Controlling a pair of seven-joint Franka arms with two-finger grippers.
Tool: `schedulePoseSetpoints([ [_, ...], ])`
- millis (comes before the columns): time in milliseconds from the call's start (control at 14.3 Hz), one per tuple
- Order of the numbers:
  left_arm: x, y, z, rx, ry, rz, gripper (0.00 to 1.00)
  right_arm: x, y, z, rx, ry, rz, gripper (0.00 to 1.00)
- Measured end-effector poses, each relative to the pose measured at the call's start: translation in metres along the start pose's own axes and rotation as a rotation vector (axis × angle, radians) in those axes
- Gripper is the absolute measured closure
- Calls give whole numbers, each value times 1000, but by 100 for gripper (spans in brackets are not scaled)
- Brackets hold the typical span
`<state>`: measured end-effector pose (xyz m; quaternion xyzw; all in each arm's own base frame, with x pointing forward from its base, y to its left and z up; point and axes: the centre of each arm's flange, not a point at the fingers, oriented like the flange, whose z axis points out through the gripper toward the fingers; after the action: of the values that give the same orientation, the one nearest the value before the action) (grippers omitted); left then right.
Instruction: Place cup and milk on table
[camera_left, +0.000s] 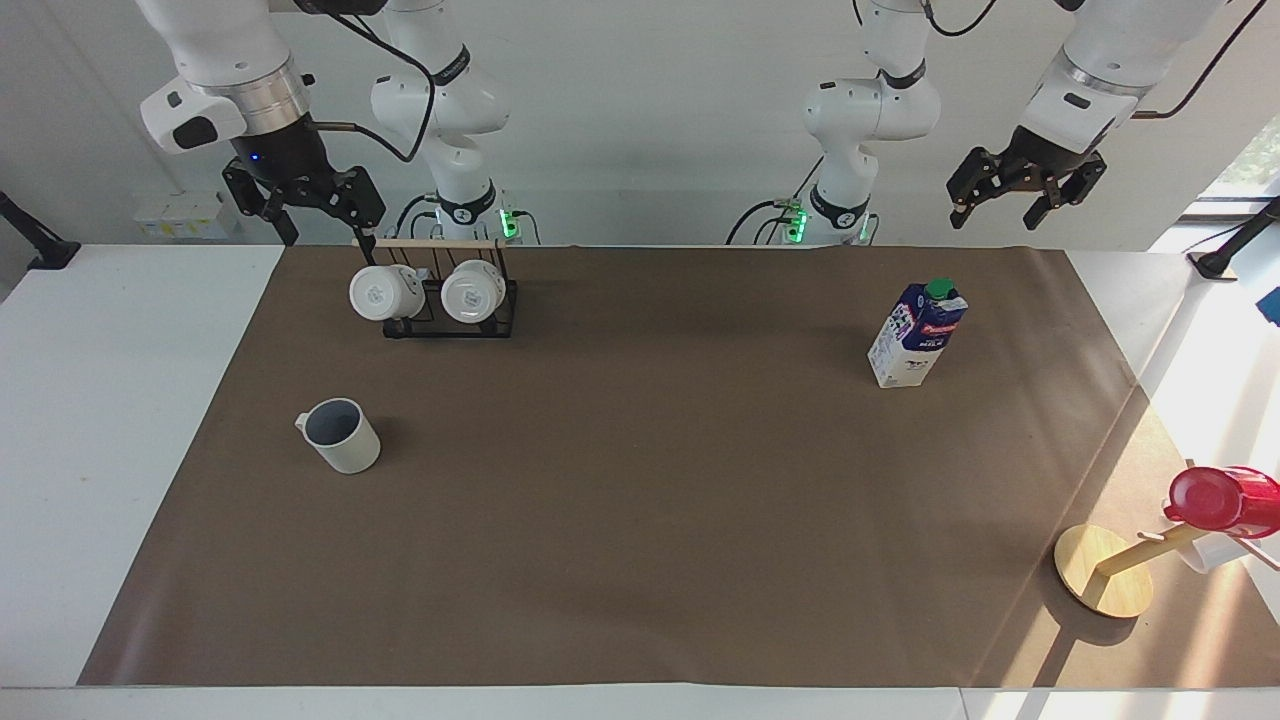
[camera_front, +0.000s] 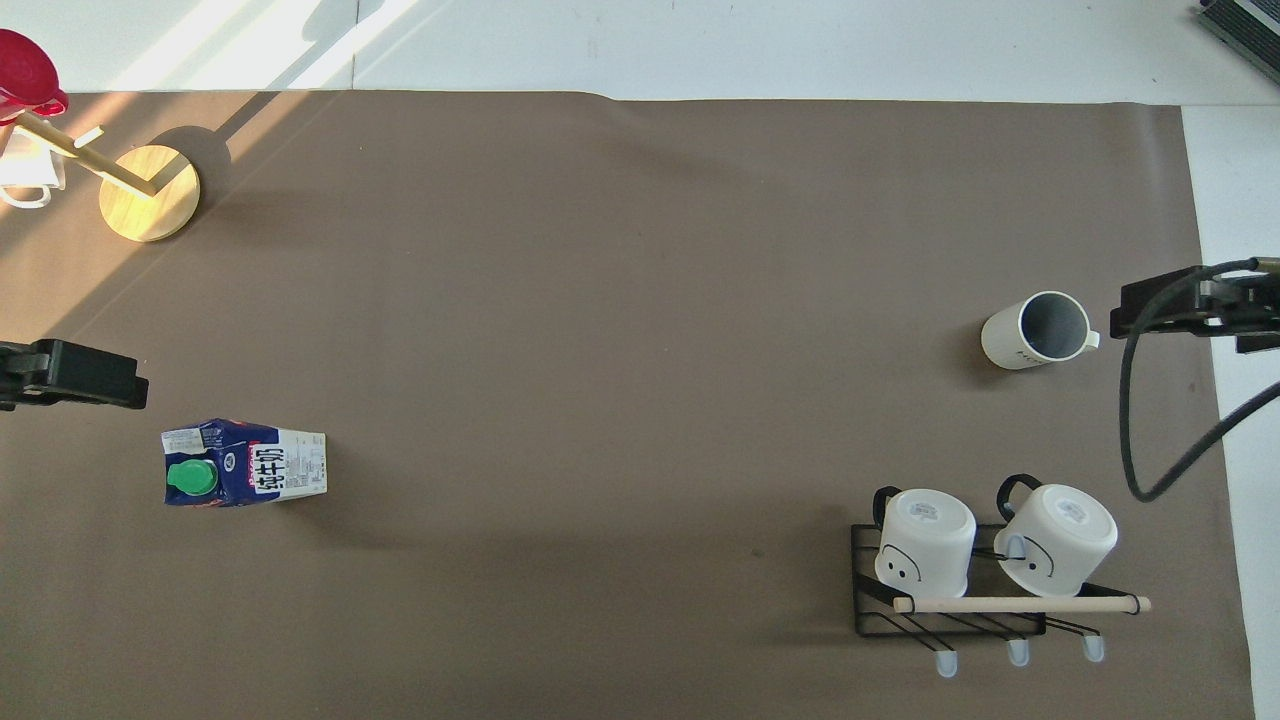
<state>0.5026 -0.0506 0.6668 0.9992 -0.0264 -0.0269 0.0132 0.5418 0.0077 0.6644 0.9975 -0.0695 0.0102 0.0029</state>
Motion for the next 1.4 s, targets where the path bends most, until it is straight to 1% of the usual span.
schedulePoseSetpoints([
  [1192,0,0,0,0,0,0,0,0,6,4,-2,-12,10,0],
  [1262,0,0,0,0,0,0,0,0,6,5,-1,-9,10,0],
  [1402,0,0,0,0,0,0,0,1,6,7,3,19,11,0],
])
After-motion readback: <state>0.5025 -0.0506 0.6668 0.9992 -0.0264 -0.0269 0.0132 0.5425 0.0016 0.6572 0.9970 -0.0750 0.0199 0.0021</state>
